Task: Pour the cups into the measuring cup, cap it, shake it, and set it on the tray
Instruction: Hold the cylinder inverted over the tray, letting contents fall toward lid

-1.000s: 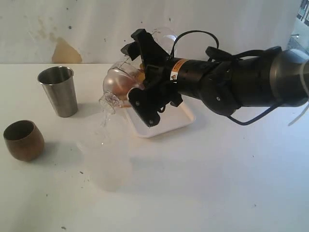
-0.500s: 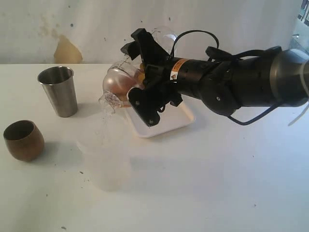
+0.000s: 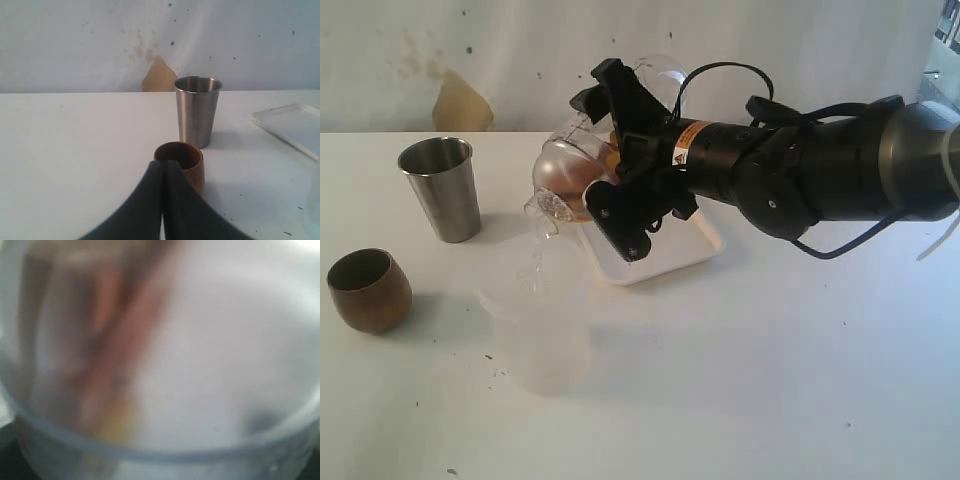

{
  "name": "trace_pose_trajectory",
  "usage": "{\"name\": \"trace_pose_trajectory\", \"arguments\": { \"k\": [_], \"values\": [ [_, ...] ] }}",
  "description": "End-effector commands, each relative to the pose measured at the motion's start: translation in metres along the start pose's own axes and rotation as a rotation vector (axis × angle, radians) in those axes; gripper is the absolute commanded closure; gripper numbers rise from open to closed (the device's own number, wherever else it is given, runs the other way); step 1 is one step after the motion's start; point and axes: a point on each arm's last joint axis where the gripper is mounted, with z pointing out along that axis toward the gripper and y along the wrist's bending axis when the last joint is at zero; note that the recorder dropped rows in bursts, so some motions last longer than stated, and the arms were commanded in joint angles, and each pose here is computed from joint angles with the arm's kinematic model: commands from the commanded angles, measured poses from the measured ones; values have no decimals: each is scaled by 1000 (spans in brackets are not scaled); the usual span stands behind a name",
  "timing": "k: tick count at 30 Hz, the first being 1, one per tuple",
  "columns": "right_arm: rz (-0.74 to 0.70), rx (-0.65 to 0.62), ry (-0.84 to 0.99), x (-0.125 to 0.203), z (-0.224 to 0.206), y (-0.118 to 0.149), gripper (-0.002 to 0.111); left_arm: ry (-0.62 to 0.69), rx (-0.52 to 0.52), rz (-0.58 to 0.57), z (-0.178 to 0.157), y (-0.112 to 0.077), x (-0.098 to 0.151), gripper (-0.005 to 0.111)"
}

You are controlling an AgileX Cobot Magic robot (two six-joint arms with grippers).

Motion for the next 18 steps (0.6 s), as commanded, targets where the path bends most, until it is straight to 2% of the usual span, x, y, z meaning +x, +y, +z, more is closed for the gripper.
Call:
{"name": "trace_pose_trajectory", "arguments": {
  "k": [1,18],
  "values": [
    [8,92,17,3,-3,-16,108,-12,3,-7,0,0,0,107],
    [9,73,15,3,-3,-14,108,-12,3,-7,0,0,0,107]
  ]
}}
